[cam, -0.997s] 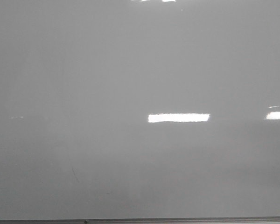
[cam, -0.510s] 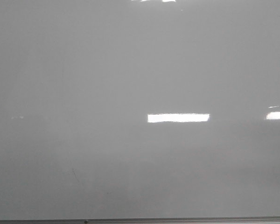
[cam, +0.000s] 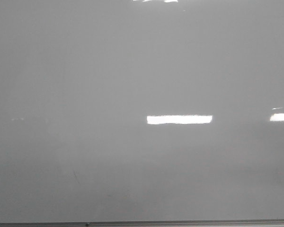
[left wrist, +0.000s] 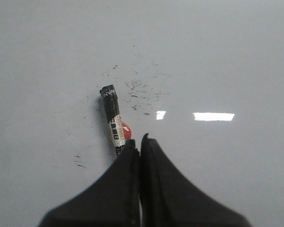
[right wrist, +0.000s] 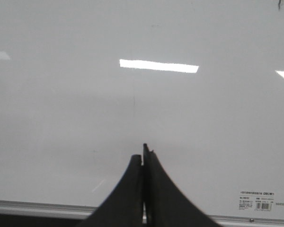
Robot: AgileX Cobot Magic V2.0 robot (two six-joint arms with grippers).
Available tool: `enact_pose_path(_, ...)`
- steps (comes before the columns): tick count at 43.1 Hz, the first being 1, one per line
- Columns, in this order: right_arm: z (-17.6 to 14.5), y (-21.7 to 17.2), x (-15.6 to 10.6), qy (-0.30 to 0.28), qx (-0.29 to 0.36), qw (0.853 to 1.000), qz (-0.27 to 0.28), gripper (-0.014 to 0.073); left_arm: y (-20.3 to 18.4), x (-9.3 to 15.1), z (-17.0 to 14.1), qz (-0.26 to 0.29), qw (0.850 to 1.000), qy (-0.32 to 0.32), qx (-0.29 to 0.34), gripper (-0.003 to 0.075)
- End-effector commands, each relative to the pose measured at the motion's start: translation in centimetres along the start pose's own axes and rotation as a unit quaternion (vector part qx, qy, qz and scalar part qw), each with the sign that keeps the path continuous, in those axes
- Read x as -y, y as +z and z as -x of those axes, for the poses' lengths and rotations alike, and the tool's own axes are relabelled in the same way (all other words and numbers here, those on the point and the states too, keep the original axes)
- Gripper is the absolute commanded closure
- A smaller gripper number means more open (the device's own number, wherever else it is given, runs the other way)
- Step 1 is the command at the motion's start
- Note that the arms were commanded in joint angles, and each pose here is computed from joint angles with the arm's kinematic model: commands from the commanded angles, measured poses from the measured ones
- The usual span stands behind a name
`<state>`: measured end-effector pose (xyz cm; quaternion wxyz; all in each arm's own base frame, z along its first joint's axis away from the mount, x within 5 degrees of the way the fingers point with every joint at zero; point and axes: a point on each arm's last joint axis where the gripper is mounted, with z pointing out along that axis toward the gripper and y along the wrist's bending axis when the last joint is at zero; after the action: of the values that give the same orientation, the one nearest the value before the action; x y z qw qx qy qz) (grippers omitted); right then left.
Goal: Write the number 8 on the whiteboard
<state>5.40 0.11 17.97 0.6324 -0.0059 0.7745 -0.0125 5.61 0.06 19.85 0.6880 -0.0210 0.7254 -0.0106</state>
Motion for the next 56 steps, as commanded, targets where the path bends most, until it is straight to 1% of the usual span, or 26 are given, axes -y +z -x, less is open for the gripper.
enact_pose_path(1,1.1,-0.1,0.2,0.006,0.058,0.998,-0.009,0.0664,-0.1,0.0,0.4,-0.001,0.999,-0.004,0.045,0.0741)
enact_pose_path(7,1.4,-0.2,0.2,0.01,0.075,0.997,-0.012,0.0664,-0.1,0.0,0.6,-0.001,0.999,-0.005,0.053,0.0741)
enact_pose_path(12,2.2,-0.3,0.3,0.02,0.11,0.994,-0.016,0.0664,-0.3,0.0,1.8,-0.002,0.994,-0.005,0.105,0.0741)
enact_pose_path(16,3.8,-1.0,0.3,0.037,0.132,0.991,-0.012,0.0663,-0.7,0.1,3.3,-0.003,0.992,-0.005,0.127,0.0741)
enact_pose_path(19,5.6,-1.8,0.2,0.035,0.143,0.989,-0.005,0.0662,-1.1,0.2,4.7,-0.004,0.99,-0.004,0.138,0.0741)
enact_pose_path(22,7.3,-2.7,0.1,0.033,0.146,0.989,0.001,0.0662,-1.3,0.2,6.1,-0.004,0.991,-0.003,0.132,0.0741)
enact_pose_path(28,10.7,-3.6,-0.1,0.037,0.123,0.992,0.017,0.0661,-0.6,0.4,8.1,-0.003,0.998,-0.002,0.056,0.0741)
enact_pose_path(31,12.4,-3.3,-0.1,0.046,0.107,0.993,0.025,0.0661,0.5,0.4,8.7,-0.002,1.0,-0.002,0.01,0.0741)
enact_pose_path(34,13.6,-2.7,-0.1,0.055,0.091,0.994,0.029,0.0661,1.7,0.4,9.1,-0.001,1.0,-0.002,-0.015,0.0741)
enact_pose_path(40,14.7,-1.1,0.0,0.059,0.063,0.996,0.028,0.0662,3.6,0.4,9.0,0.001,0.998,-0.002,-0.056,0.0741)
enact_pose_path(44,14.6,-0.7,0.0,0.06,0.055,0.996,0.028,0.0657,4.1,0.4,9.0,0.002,0.998,-0.002,-0.061,0.0736)
enact_pose_path(45,14.6,-0.7,0.0,0.06,0.055,0.996,0.028,0.0648,4.1,0.4,8.9,0.002,0.998,-0.002,-0.062,0.072)
enact_pose_path(48,14.6,-0.7,0.0,0.06,0.053,0.996,0.028,0.0573,4.1,0.4,9.0,0.002,0.998,-0.002,-0.058,0.0649)
enact_pose_path(51,14.6,-0.7,0.0,0.06,0.053,0.996,0.028,0.0421,4.1,0.4,9.1,0.002,0.998,-0.002,-0.055,0.0486)
enact_pose_path(52,14.6,-0.7,0.0,0.059,0.053,0.996,0.028,0.0366,4.1,0.4,9.1,0.002,0.998,-0.003,-0.055,0.0408)
enact_pose_path(53,14.6,-0.7,0.0,0.058,0.053,0.997,0.027,0.0311,4.1,0.4,9.1,0.002,0.998,-0.003,-0.055,0.0369)
enact_pose_path(54,14.6,-0.7,0.0,0.057,0.053,0.997,0.027,0.0255,4.1,0.4,9.1,0.002,0.999,-0.003,-0.054,0.0293)
enact_pose_path(55,14.6,-0.7,0.0,0.057,0.053,0.997,0.027,0.0185,4.1,0.4,9.1,0.002,0.999,-0.003,-0.054,0.0241)
enact_pose_path(56,14.6,-0.7,0.0,0.057,0.053,0.997,0.027,0.0153,4.1,0.4,9.1,0.002,0.999,-0.003,-0.054,0.0211)
